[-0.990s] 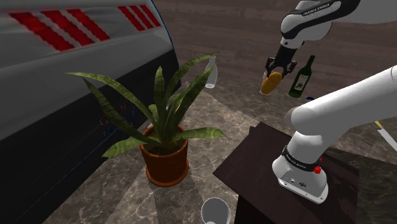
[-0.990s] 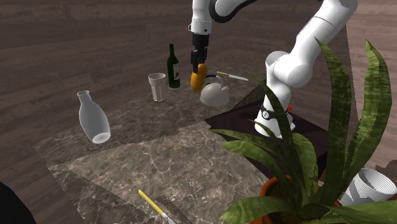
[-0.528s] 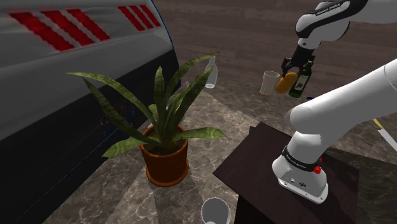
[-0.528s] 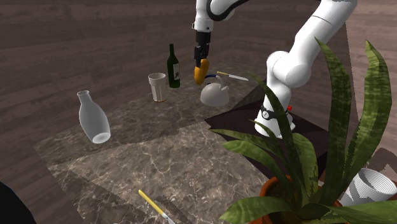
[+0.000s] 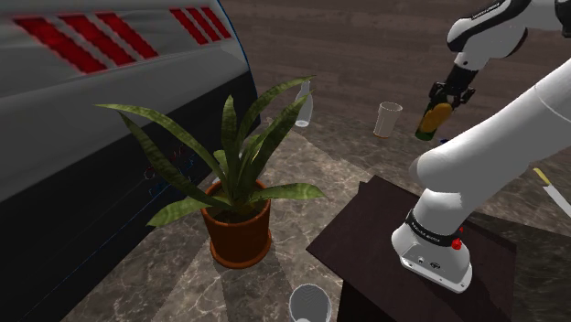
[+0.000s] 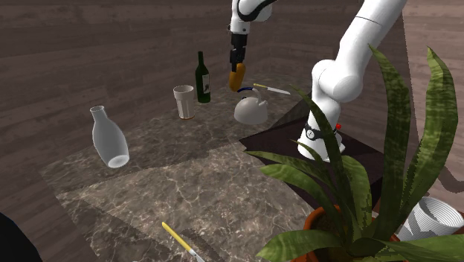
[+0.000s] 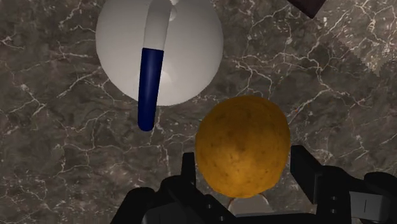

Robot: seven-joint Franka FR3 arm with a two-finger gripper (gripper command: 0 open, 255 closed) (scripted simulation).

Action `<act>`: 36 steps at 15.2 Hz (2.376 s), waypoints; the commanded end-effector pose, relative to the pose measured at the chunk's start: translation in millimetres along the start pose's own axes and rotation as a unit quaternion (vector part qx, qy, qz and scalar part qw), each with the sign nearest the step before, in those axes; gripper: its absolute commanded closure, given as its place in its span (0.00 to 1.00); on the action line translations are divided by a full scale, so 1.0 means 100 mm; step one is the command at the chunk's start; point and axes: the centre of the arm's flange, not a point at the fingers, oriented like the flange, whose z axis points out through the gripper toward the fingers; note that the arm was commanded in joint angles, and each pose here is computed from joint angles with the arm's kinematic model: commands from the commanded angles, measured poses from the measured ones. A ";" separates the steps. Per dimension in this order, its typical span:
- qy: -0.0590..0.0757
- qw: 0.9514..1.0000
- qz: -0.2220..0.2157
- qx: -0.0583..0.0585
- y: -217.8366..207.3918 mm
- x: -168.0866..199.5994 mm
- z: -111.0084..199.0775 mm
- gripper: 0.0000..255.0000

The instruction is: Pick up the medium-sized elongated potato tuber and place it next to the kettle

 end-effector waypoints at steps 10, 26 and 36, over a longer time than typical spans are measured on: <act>0.000 1.000 -0.001 -0.001 1.40 0.43 -0.09 1.00; 0.000 1.000 -0.001 -0.001 2.92 0.87 0.04 1.00; 0.000 1.000 -0.001 -0.001 2.95 0.84 0.56 1.00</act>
